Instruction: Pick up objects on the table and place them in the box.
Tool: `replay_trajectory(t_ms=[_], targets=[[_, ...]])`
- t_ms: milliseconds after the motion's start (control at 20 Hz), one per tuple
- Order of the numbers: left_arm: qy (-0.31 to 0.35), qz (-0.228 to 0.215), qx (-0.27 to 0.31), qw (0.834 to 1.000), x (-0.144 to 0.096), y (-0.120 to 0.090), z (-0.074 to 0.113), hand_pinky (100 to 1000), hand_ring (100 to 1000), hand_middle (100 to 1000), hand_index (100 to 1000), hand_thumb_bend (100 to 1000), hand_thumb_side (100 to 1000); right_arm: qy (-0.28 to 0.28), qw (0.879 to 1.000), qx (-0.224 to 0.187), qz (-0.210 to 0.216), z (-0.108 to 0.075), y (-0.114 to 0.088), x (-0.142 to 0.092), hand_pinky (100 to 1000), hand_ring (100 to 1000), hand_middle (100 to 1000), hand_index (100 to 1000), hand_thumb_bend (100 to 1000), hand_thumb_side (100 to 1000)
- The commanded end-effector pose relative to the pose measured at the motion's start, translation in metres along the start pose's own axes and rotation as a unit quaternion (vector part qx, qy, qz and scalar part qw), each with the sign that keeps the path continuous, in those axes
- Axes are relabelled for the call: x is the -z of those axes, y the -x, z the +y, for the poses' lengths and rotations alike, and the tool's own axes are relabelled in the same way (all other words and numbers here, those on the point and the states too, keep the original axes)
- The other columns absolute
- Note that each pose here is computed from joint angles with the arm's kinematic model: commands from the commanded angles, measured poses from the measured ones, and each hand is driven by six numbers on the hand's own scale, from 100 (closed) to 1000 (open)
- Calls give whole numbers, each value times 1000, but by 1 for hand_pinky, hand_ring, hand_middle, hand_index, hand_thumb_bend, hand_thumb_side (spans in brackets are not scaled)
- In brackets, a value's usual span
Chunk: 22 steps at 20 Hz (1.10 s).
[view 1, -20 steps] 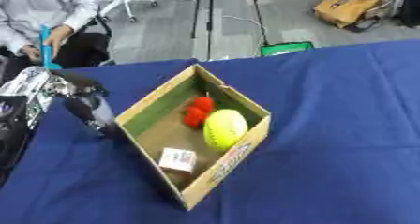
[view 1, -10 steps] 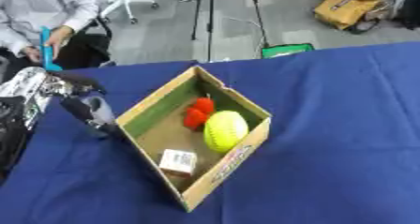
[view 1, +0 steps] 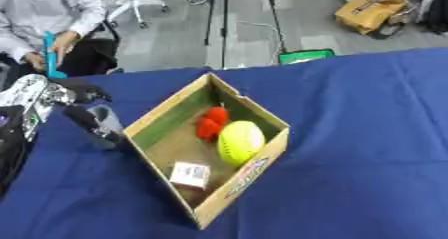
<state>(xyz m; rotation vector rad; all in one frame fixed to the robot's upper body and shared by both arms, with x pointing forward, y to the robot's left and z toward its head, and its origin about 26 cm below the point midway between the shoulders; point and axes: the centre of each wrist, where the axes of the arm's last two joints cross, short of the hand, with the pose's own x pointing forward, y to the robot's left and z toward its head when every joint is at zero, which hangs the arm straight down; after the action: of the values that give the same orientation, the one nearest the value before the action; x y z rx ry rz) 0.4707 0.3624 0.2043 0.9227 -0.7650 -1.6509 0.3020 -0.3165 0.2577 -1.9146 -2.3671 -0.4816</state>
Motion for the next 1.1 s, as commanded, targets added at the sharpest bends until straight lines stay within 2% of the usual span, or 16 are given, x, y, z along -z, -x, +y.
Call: replay_trajectory(t_ms=[50,600,1100], targets=[[-17,28,-4,999,-16,22,14,928,936,1000,1000,857,707,10,1000,8,-5,-2,-3,7,766,674,582,640,100,739],[-15,39,-17,999,-15,27,9,921,933,1000,1000,846,714,11,1000,10,-5,-2,-3,7,767,674,582,639,100,740],[-20,30,-37,999,-11,27,6,885,906,1000,1000,839,708,12,1000,10,-4,-2,-3,8,768,674,580,635,100,733]])
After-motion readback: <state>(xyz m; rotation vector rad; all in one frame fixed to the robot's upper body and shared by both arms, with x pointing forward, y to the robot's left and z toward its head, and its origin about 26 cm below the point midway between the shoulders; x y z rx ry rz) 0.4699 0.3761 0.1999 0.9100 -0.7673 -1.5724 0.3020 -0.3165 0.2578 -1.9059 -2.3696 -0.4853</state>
